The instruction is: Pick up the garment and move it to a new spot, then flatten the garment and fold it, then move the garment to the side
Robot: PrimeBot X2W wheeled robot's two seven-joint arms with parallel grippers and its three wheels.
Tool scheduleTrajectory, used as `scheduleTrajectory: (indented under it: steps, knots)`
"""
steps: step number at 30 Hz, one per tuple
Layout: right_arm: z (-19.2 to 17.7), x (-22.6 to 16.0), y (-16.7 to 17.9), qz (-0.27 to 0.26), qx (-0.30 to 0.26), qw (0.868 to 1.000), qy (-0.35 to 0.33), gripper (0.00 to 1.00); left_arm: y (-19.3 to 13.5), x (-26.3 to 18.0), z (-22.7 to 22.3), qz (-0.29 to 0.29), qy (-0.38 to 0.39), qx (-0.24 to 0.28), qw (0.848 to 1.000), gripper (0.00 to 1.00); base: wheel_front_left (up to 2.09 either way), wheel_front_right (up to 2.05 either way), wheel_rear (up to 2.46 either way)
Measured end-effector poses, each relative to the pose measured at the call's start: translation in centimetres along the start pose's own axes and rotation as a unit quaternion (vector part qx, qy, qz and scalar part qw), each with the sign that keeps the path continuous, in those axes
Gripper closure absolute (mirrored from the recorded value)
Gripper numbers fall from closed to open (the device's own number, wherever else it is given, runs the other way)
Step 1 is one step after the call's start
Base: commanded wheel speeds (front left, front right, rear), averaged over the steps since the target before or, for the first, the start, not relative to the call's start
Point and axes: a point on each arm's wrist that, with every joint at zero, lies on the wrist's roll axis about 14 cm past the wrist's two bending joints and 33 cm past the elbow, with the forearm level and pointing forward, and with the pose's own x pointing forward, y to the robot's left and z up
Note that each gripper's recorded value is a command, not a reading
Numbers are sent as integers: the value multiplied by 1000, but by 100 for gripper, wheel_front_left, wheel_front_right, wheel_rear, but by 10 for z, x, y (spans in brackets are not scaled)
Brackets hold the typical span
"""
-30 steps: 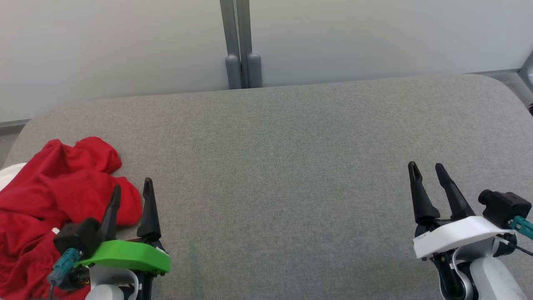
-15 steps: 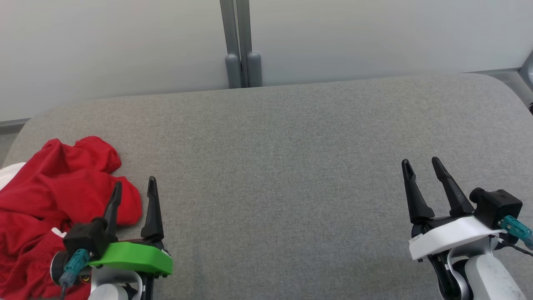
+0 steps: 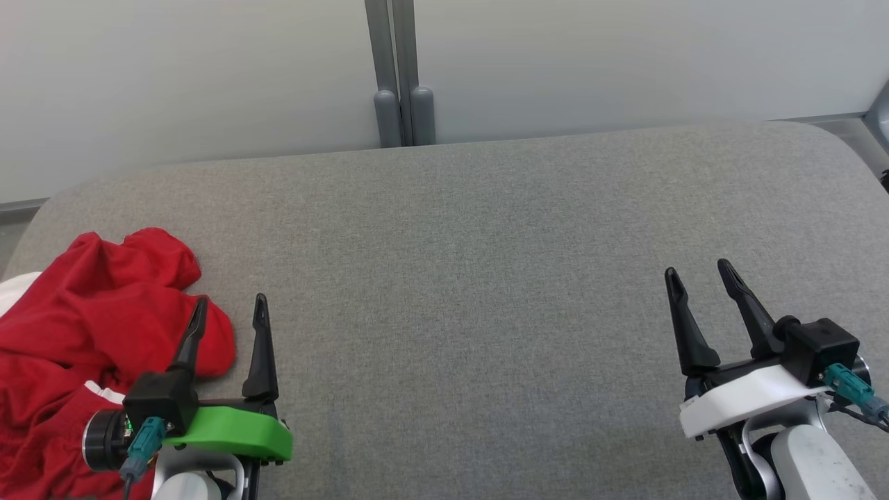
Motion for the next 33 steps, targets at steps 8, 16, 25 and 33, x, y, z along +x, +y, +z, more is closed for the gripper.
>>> scheduleTrajectory:
  steps: [8, 16, 25, 33]
  knots:
    - [3, 0, 2, 8, -27, 1000, -6, 0, -3, 1, 3, -7, -9, 26, 1000, 0, 0, 0, 0]
    - [4, -1, 4, 15, -51, 999, -11, 0, -7, 1, 6, -15, -17, 50, 999, 0, 0, 0, 0]
    - [5, -1, 4, 15, -59, 998, -13, 0, -10, 3, 10, -21, -25, 66, 997, 0, 0, 0, 0]
    - [5, -2, 3, 12, -54, 998, -14, 0, -9, 3, 11, -20, -27, 64, 997, 0, 0, 0, 0]
